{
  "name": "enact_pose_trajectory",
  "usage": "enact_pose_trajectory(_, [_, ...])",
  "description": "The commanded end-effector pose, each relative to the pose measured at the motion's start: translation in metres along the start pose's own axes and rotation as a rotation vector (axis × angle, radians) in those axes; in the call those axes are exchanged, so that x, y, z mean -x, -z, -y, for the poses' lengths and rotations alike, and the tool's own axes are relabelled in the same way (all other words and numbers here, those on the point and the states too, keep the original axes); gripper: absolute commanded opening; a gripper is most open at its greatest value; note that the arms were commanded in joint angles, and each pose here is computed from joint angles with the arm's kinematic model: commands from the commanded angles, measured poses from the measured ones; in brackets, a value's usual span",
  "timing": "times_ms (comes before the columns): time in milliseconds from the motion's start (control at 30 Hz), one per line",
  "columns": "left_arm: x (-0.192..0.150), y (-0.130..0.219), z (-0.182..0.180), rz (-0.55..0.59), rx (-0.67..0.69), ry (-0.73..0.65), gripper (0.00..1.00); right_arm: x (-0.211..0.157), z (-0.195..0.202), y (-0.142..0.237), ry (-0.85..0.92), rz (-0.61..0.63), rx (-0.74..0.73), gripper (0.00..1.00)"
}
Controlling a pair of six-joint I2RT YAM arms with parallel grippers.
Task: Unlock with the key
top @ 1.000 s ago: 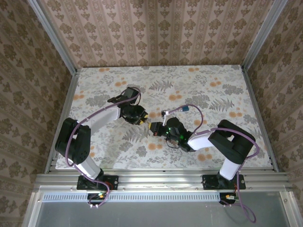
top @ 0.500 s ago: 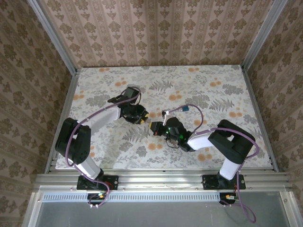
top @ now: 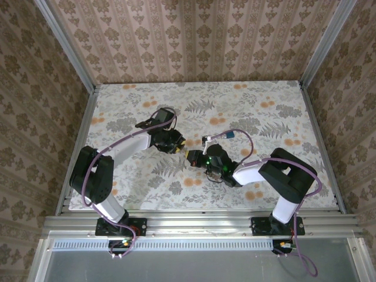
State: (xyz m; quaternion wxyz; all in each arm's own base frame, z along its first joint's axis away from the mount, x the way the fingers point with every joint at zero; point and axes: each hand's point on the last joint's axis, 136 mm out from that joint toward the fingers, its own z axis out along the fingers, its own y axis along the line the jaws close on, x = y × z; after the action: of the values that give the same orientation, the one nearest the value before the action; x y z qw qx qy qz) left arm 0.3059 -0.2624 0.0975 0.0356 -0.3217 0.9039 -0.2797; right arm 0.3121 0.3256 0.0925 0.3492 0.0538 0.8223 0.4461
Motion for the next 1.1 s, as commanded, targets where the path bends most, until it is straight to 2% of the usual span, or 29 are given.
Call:
enact_pose_trajectory(0, [-0.025, -0.004, 0.003, -0.089, 0.006, -0.010, 0.12, 0.029, -0.028, 0.002, -0.047, 0.077, 0.090, 0.00])
enact_pose_trajectory(267, [-0.026, -0.003, 0.003, -0.090, 0.002, -0.020, 0.12, 0.038, -0.020, 0.009, -0.035, 0.085, 0.052, 0.00])
enact_pose_trajectory(433, [-0.024, -0.001, 0.000, -0.077, 0.013, -0.013, 0.12, 0.029, -0.020, 0.002, 0.051, 0.015, 0.031, 0.00])
enact_pose_trajectory(567, [-0.023, 0.000, 0.003, -0.078, -0.003, 0.001, 0.12, 0.021, -0.020, -0.002, 0.048, -0.002, 0.052, 0.00])
enact_pose_trajectory(1067, [-0.024, 0.008, 0.023, -0.084, -0.104, 0.052, 0.11, 0.026, -0.023, 0.002, 0.025, 0.150, 0.108, 0.00])
